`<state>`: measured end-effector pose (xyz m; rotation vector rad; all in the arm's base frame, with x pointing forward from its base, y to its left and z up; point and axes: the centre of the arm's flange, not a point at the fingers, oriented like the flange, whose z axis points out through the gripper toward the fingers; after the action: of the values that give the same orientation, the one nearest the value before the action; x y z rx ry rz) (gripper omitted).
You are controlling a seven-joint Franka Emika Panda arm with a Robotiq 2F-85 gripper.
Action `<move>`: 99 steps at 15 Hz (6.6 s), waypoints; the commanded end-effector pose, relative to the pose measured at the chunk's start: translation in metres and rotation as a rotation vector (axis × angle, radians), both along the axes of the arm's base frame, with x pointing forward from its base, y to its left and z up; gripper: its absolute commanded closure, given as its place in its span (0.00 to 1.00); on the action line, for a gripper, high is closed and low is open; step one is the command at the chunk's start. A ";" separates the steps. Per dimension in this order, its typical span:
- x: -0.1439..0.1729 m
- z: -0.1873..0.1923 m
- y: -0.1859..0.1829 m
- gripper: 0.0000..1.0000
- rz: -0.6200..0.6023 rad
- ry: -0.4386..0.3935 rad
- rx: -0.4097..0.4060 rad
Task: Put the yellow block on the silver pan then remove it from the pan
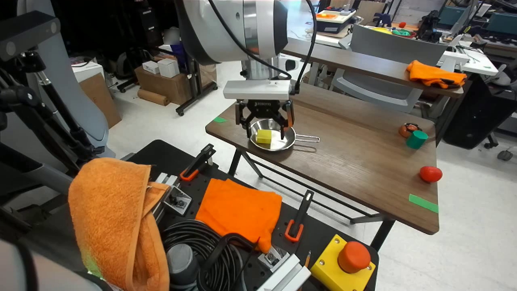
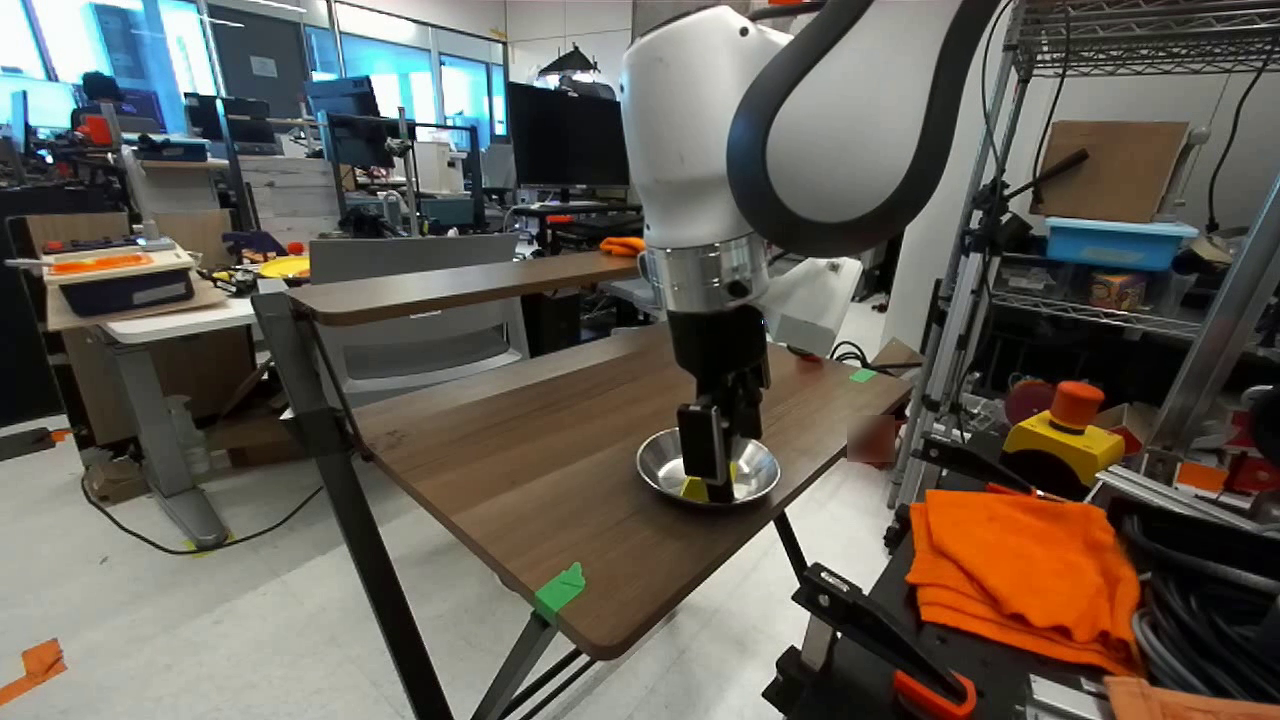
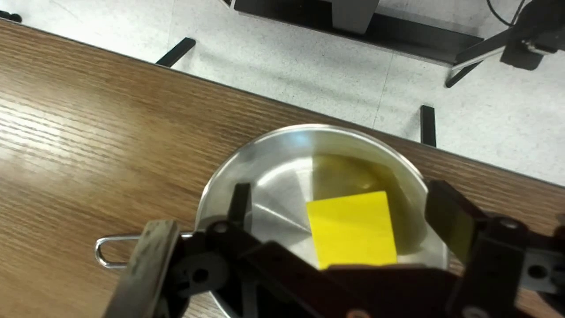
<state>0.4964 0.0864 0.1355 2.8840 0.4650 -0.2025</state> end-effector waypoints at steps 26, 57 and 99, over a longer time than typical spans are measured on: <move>0.023 0.019 -0.007 0.00 -0.035 0.040 0.197; 0.024 0.006 -0.003 0.00 -0.081 -0.004 0.081; 0.022 -0.006 -0.003 0.77 -0.072 0.075 0.029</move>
<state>0.5147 0.0828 0.1357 2.9438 0.3727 -0.2911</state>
